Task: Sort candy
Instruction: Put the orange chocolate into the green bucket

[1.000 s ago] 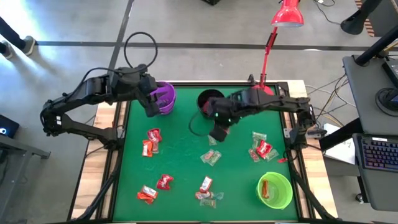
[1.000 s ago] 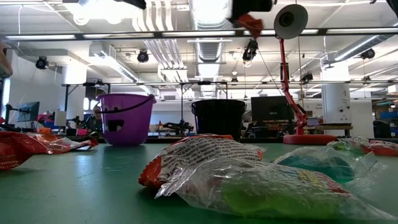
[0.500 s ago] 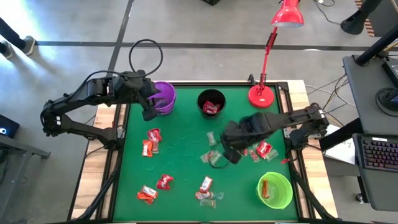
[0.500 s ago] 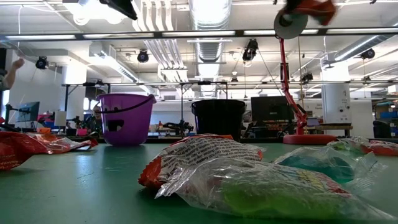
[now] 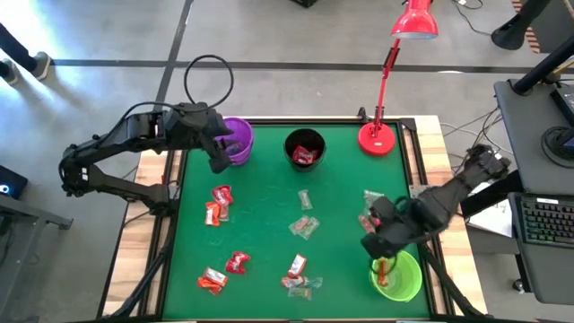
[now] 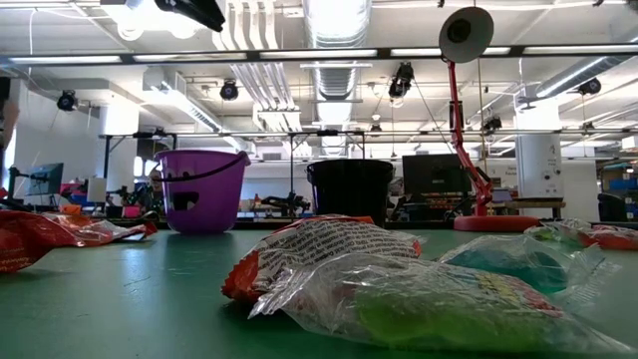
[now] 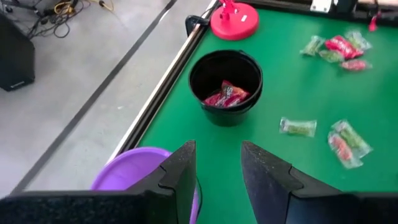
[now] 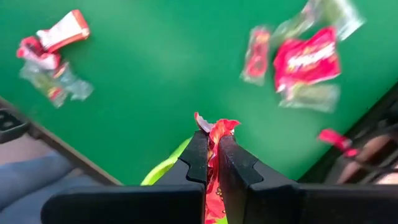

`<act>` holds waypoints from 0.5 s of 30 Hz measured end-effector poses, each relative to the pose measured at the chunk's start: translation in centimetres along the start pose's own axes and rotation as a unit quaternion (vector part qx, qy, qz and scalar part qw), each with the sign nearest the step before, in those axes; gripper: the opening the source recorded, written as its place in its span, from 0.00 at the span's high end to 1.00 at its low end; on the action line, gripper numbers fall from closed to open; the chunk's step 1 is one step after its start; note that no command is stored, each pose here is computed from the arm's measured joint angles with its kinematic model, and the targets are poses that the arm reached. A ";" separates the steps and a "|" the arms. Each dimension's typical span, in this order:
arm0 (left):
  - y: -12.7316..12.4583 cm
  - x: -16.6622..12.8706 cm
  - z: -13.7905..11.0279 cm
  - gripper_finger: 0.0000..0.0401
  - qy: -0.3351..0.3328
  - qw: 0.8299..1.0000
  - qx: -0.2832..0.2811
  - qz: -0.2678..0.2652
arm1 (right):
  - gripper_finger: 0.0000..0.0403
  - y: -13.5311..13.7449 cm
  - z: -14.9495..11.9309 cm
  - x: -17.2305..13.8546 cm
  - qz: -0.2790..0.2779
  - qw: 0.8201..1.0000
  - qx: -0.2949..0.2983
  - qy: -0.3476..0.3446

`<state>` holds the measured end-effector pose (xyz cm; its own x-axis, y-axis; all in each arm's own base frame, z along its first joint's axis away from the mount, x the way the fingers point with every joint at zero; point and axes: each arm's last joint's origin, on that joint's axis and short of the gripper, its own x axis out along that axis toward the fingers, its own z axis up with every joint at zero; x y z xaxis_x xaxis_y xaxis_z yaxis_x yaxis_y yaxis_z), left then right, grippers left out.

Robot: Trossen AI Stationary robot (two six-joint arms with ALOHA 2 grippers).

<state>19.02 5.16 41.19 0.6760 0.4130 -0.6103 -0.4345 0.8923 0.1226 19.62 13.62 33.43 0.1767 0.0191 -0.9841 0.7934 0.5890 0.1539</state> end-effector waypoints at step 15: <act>-0.3 1.0 0.5 0.73 -0.003 0.999 -0.049 0.000 | 0.97 -1.4 -5.2 1.7 0.006 0.999 -0.014 0.045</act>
<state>20.06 5.39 40.95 0.6803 0.4137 -0.6051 -0.4899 0.8706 0.0445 15.78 16.98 31.05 0.1323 0.0989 -0.9863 0.7740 0.6113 0.1651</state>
